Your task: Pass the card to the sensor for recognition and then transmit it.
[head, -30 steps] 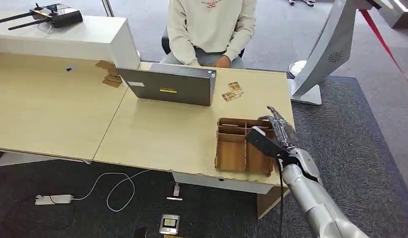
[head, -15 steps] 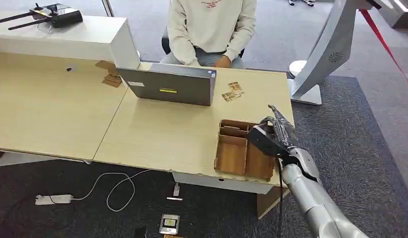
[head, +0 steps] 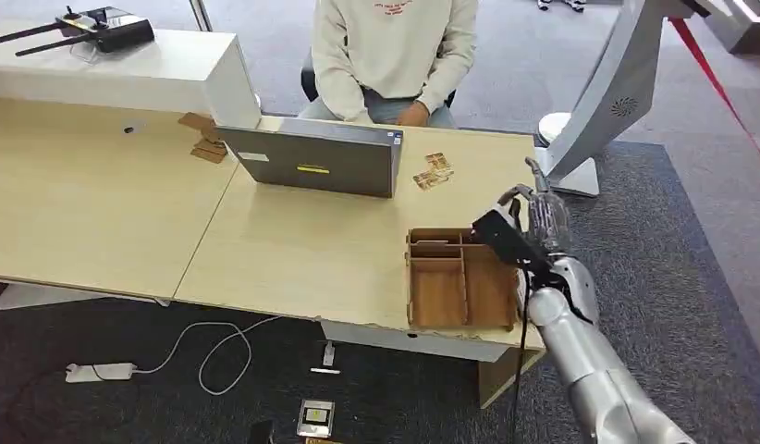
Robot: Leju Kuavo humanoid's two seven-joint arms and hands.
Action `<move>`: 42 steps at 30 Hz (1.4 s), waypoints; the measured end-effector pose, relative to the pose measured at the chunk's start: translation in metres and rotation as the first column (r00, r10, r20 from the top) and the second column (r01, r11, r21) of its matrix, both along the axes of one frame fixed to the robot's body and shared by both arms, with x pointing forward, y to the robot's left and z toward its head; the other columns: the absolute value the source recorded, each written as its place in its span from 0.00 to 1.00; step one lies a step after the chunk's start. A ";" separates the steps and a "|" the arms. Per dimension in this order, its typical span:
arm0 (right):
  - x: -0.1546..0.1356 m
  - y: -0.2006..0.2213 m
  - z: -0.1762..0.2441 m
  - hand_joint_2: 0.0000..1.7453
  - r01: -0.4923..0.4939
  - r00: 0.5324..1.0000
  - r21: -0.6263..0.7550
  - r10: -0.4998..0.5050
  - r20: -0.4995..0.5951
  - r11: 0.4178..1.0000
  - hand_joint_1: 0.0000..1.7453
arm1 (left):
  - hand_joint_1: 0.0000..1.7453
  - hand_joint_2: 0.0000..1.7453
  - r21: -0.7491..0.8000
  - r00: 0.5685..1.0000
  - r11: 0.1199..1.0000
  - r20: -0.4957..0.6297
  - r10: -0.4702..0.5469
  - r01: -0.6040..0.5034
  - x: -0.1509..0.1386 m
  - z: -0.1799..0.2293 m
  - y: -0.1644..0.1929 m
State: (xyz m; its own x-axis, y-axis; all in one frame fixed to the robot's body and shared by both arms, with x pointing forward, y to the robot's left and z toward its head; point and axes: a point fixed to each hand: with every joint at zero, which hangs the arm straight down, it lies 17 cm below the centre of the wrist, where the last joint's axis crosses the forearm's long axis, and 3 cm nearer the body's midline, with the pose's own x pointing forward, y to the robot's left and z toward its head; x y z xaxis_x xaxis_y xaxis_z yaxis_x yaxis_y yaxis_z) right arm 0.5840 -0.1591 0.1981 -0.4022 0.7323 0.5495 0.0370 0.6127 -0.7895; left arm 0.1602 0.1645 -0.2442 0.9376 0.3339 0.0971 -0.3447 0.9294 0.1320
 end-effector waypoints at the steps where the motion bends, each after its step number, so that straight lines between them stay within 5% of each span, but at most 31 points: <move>1: 0.002 -0.001 0.009 1.00 0.005 1.000 0.012 -0.005 0.015 1.000 1.00 | 0.00 0.00 0.001 1.000 1.000 0.001 0.000 0.000 0.000 0.000 0.000; 10: 0.019 -0.016 0.085 1.00 0.037 0.988 0.086 -0.049 0.144 0.996 1.00 | 0.00 0.00 0.022 1.000 1.000 0.002 -0.003 0.003 -0.001 -0.001 0.007; 42: 0.024 0.080 0.027 1.00 -0.068 0.998 -0.278 0.063 -0.030 0.958 1.00 | 0.00 0.00 0.089 0.990 0.986 -0.002 -0.140 0.139 0.014 0.005 0.015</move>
State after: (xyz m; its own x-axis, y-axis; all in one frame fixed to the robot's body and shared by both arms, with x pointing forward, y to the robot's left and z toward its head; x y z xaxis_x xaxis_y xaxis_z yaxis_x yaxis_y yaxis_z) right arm 0.6077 -0.0789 0.2254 -0.4451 0.8299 0.3364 -0.0141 0.3691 -0.9293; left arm 0.1745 0.1795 -0.2394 0.9740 0.1897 0.1240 -0.2130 0.9532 0.2146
